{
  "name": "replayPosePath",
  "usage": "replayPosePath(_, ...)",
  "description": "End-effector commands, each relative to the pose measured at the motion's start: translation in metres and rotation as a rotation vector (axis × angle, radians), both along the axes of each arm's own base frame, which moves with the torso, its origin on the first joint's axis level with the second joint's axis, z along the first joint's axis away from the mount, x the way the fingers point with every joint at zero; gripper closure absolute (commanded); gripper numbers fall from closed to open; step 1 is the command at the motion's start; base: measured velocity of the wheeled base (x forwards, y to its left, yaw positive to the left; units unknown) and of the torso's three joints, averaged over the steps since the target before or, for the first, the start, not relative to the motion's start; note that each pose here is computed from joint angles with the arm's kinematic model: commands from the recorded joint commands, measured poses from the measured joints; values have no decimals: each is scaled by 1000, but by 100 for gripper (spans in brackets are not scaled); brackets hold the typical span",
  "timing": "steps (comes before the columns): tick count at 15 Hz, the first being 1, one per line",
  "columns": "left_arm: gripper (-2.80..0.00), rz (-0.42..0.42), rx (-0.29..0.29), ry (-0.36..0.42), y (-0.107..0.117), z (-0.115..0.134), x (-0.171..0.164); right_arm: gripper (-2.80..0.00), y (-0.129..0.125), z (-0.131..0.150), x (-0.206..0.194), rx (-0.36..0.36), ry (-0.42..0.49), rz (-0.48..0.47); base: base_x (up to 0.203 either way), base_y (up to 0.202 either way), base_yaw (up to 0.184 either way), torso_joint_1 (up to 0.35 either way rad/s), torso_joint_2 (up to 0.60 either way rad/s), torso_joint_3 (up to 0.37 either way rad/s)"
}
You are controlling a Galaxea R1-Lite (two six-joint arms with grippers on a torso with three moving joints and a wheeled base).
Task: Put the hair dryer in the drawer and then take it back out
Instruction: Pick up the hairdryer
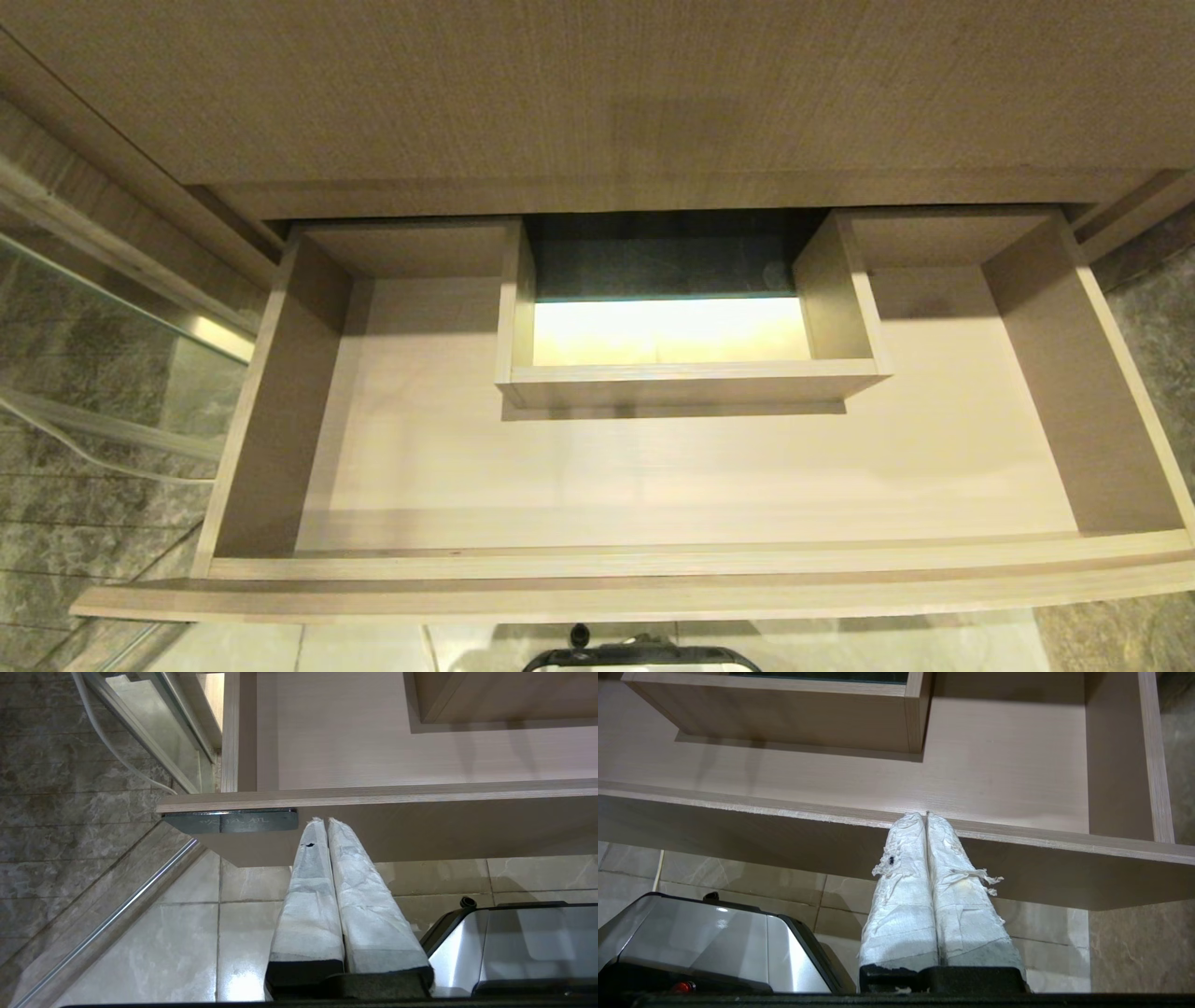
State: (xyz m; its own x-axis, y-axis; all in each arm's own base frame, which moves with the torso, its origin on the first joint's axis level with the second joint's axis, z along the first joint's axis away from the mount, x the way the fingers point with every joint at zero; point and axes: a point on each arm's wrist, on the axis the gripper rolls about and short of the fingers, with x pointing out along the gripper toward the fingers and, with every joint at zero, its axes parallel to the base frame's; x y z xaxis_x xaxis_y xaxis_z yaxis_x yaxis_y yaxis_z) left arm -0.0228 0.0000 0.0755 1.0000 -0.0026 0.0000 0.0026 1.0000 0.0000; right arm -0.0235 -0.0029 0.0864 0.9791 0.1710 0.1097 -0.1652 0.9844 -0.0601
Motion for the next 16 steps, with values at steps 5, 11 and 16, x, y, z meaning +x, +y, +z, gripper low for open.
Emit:
replayPosePath(5,0,-1,0,1,0,0,0,0,0,-12,0,1,3,-1,4,6,-110,2,3,1)
replayPosePath(11,0,-1,0,2,0,0,0,0,0,-12,0,-1,2,1,0,5,-99,0,3,1)
replayPosePath(16,0,-1,0,2,0,0,0,0,0,-12,0,2,3,-2,0,0,0,0,0,0)
